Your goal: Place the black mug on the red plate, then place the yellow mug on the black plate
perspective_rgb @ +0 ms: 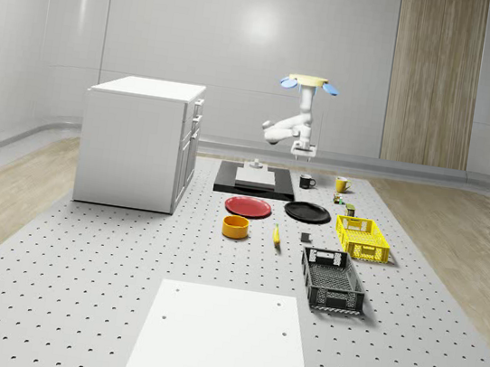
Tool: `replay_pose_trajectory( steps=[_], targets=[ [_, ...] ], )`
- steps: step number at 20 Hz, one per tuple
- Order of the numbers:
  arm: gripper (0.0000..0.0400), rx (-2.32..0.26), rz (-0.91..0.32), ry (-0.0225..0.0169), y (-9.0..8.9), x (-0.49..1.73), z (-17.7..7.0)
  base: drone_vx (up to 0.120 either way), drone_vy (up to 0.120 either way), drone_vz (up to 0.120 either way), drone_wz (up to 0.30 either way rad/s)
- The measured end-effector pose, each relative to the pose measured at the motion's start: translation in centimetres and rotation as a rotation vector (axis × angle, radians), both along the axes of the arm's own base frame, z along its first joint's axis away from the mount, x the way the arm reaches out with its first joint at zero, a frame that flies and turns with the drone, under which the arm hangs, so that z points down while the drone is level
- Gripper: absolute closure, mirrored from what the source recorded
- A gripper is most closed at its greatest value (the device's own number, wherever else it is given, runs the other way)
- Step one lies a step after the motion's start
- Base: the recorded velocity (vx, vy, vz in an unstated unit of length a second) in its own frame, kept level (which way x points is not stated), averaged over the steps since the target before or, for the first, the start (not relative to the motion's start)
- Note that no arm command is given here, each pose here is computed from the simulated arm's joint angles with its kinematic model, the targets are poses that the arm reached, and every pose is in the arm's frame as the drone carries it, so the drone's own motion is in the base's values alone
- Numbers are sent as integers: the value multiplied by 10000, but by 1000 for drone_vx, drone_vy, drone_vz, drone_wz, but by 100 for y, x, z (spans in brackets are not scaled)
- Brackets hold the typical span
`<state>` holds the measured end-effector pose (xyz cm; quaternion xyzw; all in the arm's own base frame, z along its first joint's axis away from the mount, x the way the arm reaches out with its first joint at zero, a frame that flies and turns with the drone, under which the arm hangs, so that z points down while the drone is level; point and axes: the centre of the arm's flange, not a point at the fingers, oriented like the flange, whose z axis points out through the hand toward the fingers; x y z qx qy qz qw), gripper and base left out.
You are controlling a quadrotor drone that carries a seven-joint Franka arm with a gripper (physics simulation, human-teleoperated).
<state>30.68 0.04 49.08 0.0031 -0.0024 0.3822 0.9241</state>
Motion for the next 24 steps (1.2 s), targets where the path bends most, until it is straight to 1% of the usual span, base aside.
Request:
replay_pose_trajectory(
  steps=[2,5,8,11,13,14,18,24],
  targets=[
    [0,-19,0,1,-2,0,0,-80,0,-120,0],
    [0,-37,0,2,-4,0,0,0,0,-120,0],
    [0,-48,0,2,-5,0,0,0,107,-120,0],
    [0,-54,1,3,-5,0,0,0,0,-120,0],
    [0,-56,1,3,-5,0,-1,0,-100,-120,0],
    [0,-57,1,3,-5,0,-1,0,0,-80,0],
    [0,-60,2,3,-6,0,48,0,0,0,0],
    [0,-61,4,2,-6,0,257,0,0,0,0]
  ],
)
